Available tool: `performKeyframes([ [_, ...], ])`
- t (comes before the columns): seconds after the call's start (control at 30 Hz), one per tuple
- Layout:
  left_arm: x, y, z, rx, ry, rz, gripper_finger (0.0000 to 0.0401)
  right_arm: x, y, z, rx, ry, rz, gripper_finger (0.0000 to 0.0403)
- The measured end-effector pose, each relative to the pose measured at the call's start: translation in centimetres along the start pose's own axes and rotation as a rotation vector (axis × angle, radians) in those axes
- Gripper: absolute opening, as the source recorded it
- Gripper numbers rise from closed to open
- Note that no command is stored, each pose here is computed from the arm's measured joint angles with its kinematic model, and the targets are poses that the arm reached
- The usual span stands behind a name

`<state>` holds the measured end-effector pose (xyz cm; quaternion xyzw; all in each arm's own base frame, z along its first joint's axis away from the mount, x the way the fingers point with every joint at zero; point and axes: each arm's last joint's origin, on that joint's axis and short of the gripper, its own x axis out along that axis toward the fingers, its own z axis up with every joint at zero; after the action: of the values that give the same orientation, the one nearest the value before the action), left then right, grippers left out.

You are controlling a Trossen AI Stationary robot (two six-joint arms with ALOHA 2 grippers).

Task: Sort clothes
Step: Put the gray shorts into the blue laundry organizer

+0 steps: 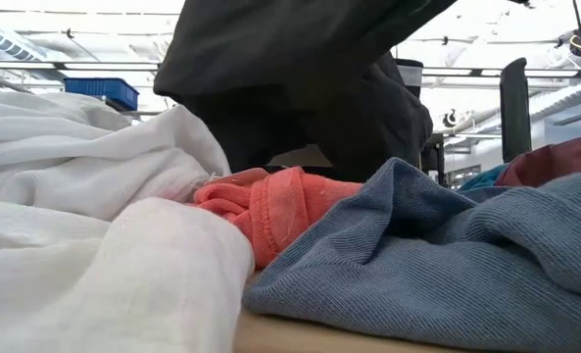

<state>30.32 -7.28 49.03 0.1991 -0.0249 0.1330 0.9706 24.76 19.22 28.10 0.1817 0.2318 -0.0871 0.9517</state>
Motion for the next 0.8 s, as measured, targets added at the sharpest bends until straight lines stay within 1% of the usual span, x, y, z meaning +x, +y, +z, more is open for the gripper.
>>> performKeyframes([
  [0.23,0.1,0.2,-0.1,0.001,0.005,0.008,0.0014,-0.1,-0.4,0.5,0.007,-0.157,-0.147,0.0392],
  [0.37,0.3,0.0,-0.2,0.003,0.008,0.006,0.0014,-0.1,-0.2,0.9,0.018,-0.22,-0.158,0.0392],
  [0.53,0.6,-0.3,-0.6,0.013,0.024,-0.003,0.0014,-0.1,0.3,1.6,-0.013,-0.271,-0.14,0.0392],
  [0.67,0.9,-0.6,-0.7,0.014,0.022,-0.01,0.0014,0.2,-0.3,2.0,-0.027,-0.294,-0.195,0.0392],
  [0.8,0.9,-0.4,-0.4,-0.005,-0.009,0.005,0.0014,1.7,-0.9,1.8,-0.039,-0.286,-0.247,0.0392],
])
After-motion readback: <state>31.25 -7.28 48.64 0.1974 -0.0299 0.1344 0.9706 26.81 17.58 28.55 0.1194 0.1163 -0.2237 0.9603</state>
